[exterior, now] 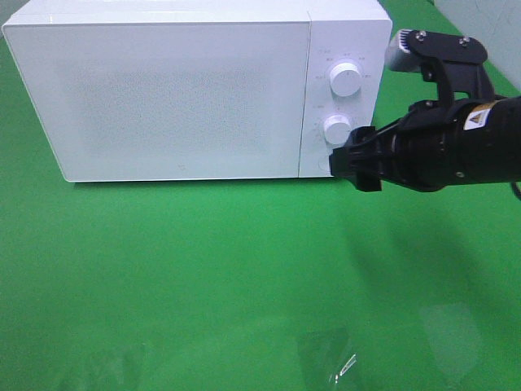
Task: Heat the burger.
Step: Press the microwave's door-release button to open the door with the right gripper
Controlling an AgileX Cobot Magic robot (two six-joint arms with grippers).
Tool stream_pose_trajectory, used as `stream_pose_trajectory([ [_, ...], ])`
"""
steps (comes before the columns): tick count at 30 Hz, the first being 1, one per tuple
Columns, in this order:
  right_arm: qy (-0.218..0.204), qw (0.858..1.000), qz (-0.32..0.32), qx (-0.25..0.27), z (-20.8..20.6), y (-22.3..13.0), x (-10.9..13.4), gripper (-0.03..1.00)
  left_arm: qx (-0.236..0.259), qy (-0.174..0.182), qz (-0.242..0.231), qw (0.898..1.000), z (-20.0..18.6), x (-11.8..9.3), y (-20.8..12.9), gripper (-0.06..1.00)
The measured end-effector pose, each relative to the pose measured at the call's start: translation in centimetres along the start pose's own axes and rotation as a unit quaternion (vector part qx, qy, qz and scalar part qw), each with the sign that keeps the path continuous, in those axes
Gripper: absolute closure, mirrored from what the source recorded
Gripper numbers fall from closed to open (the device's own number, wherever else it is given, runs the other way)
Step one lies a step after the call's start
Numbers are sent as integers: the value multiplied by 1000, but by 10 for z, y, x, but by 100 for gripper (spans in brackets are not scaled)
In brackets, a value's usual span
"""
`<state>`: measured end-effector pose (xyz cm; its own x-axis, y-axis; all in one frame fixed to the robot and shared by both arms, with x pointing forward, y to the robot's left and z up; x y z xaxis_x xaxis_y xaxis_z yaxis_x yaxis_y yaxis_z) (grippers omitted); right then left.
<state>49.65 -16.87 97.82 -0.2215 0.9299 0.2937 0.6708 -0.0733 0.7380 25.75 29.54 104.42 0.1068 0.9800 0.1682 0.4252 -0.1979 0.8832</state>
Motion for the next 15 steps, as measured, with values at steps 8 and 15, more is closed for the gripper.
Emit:
stream_pose_trajectory([
  [8, 7, 999, -32, 12, -62, 6, -1, 28, 0, 0, 0, 1000, 0, 0, 0, -4],
  [15, 6, 998, -50, 34, -98, -3, -1, 28, 0, 0, 0, 1000, 0, 0, 0, -4],
])
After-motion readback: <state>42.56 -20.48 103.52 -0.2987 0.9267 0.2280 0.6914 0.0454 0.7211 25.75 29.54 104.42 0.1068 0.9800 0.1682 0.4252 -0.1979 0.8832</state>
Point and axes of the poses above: a point on each arm's last joint axis where the gripper is mounted, z pointing out along that axis toward the gripper, x along the wrist's bending axis when the last joint is at zero, y = z × x, the point moved 3 cm from there along z, pointing out along that axis toward the gripper, and after that the axes turned 10 degrees about z, right-handed, at the moved point
